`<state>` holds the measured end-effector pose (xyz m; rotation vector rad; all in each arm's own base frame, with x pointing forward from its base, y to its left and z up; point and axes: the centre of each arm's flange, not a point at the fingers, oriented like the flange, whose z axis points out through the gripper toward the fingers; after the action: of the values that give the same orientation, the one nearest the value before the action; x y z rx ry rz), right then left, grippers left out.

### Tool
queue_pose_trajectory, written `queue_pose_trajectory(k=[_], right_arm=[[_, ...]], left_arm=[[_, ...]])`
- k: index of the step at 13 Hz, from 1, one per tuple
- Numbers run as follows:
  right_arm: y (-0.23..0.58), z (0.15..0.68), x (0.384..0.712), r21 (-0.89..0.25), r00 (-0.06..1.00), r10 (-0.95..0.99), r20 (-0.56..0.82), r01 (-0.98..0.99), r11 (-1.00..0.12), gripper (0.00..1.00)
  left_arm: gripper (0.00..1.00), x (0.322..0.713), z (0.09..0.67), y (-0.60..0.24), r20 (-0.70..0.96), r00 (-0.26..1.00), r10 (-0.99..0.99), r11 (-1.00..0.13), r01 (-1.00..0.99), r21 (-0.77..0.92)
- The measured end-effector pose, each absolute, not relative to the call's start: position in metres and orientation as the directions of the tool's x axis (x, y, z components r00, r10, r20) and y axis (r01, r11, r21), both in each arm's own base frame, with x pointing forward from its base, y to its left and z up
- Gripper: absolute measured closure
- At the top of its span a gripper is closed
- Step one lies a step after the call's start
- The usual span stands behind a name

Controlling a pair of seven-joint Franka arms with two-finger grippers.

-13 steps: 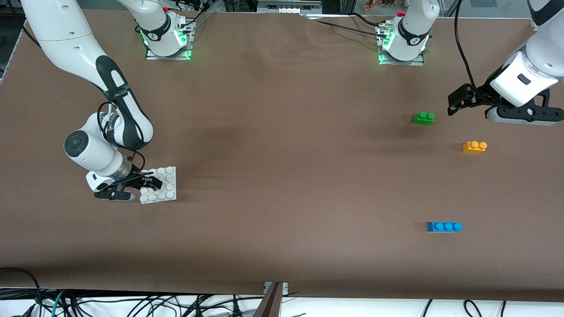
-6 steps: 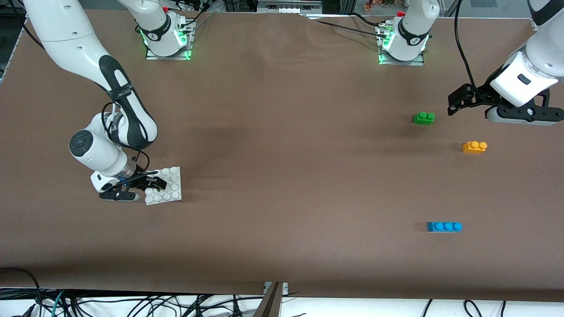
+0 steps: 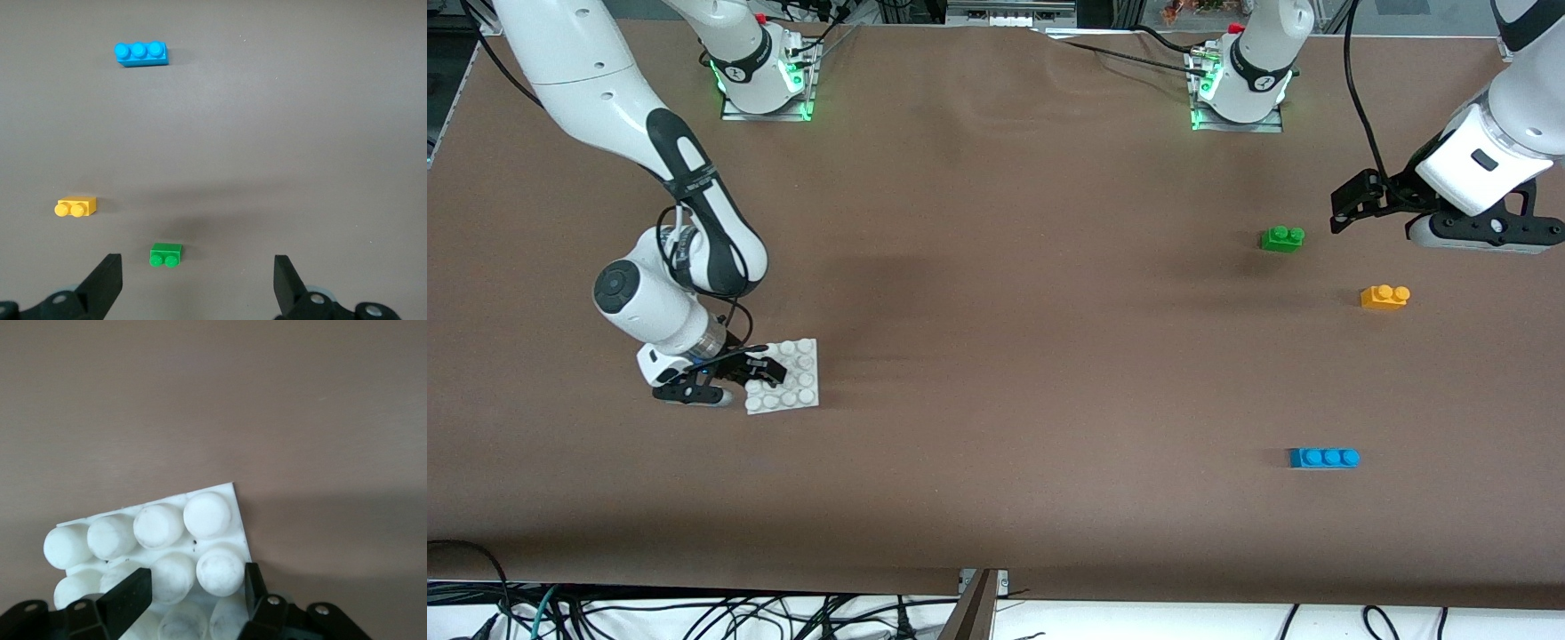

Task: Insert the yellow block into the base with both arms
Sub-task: 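Slide the white base plate across the table with the right gripper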

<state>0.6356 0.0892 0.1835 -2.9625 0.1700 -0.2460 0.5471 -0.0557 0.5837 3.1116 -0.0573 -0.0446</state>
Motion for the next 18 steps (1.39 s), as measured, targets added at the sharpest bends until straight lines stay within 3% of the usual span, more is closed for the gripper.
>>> queue_pose_trajectory(k=[18], right_arm=[[0.298, 0.177, 0.601, -0.268, 0.959, -0.194, 0.205, -0.136, -0.954, 0.36]], left_arm=[[0.0, 0.547, 0.584, -0.055, -0.028, 0.999, -0.037, -0.999, -0.036, 0.03]])
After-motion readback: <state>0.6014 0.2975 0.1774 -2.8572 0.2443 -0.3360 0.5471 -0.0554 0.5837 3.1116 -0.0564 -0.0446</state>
